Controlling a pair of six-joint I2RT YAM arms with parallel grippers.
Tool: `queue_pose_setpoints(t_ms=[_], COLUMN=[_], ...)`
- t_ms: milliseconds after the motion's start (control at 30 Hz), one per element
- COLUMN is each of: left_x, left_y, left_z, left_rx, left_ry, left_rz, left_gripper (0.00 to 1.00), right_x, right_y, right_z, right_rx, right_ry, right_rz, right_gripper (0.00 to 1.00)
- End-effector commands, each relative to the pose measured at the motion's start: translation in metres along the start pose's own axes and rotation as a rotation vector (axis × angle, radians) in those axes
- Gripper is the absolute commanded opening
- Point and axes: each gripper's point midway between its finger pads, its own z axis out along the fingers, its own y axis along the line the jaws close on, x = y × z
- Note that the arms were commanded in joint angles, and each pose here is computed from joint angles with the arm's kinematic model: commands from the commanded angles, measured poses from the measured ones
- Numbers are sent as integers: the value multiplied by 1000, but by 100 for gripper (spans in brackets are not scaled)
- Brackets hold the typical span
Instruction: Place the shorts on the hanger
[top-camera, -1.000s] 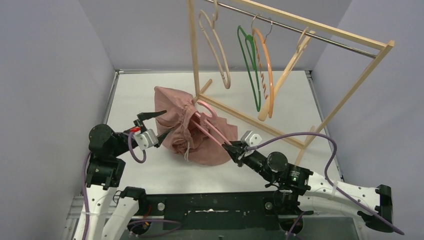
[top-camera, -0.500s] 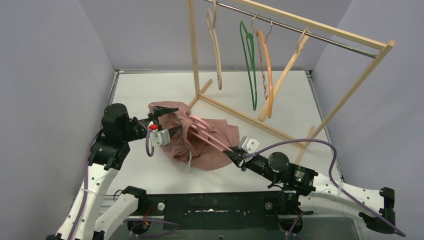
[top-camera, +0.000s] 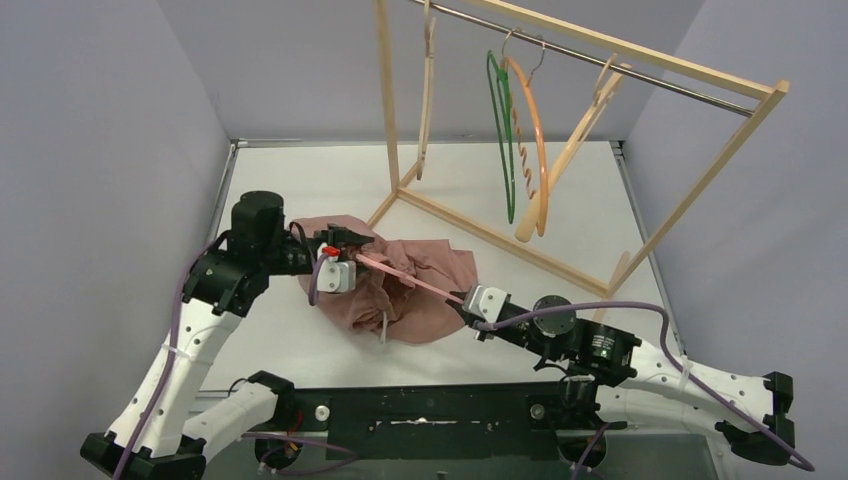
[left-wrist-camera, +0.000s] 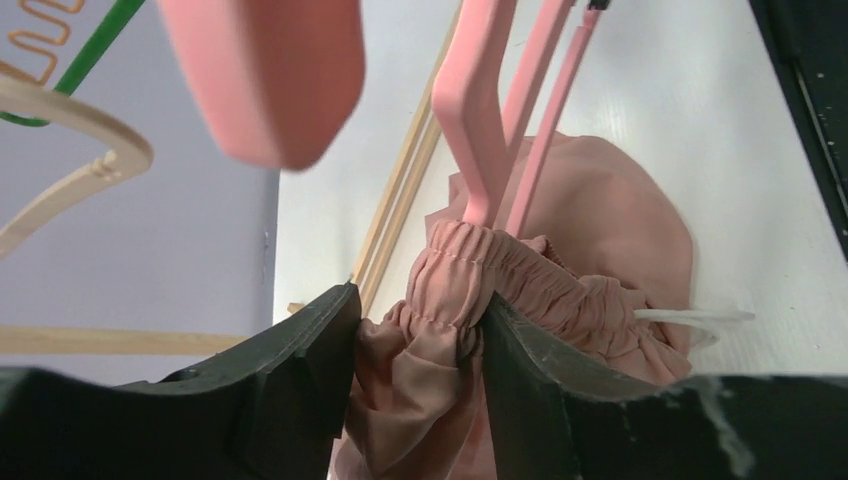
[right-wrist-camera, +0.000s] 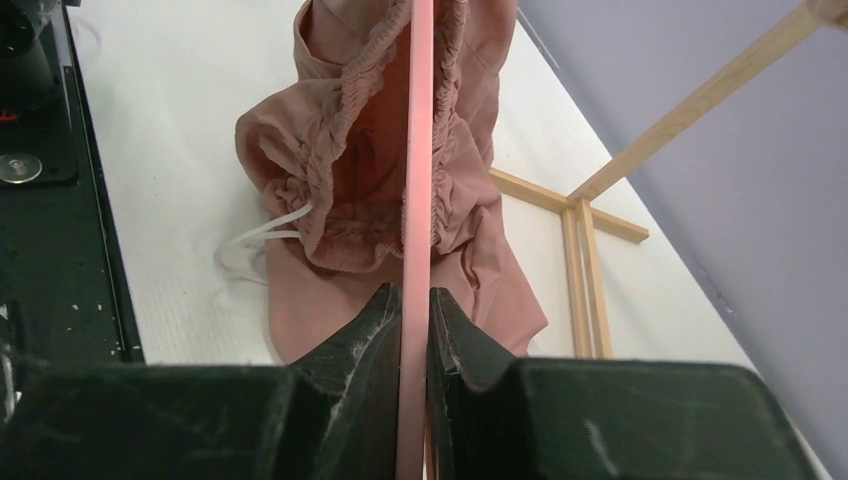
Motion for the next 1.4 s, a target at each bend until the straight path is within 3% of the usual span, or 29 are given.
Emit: queue_pose_setpoints(t_ms=[0,67,167,300,467,633,767,900,1133,1367], left_x=[-23,-21,-18,-17,-13,-6,4,3,-36,-77], left_y=[-17,-22,-25,-11,1,11,13,26,48,35], left_z=[0,2,1,0,-5,-13,-19,-31,-53,-57], left_rx=[102,131,147,64,-72,-203,-275,-423,-612,-548], left_ry=[-72,-61,-30,-9,6,41,79,60,-136,-341], left_rz=[13,-4,-32,-63,-75,-133,-200,-285,-416,-482], left_gripper=[42,33,0,0,0,0,0,0,0,0], right_x=[-73,-75,-73,-63,-54,-53,-50,-48,-42,-35], right_y=[-20,-22,-24,-29,-49,-68,-80,-79,-67,-56], right_z=[-9,-11,-12,-12,-21,-41,-57,-61,-37,15], right_rx=[14,18,35,82,235,374,474,479,447,421], right_ry=[-202,-204,-199,-169,-143,-150,-141,-140,-123,-78], right_rz=[-95,-109,-100,-14,215,504,687,768,773,693], right_gripper=[0,0,0,17,48,60,63,61,54,50])
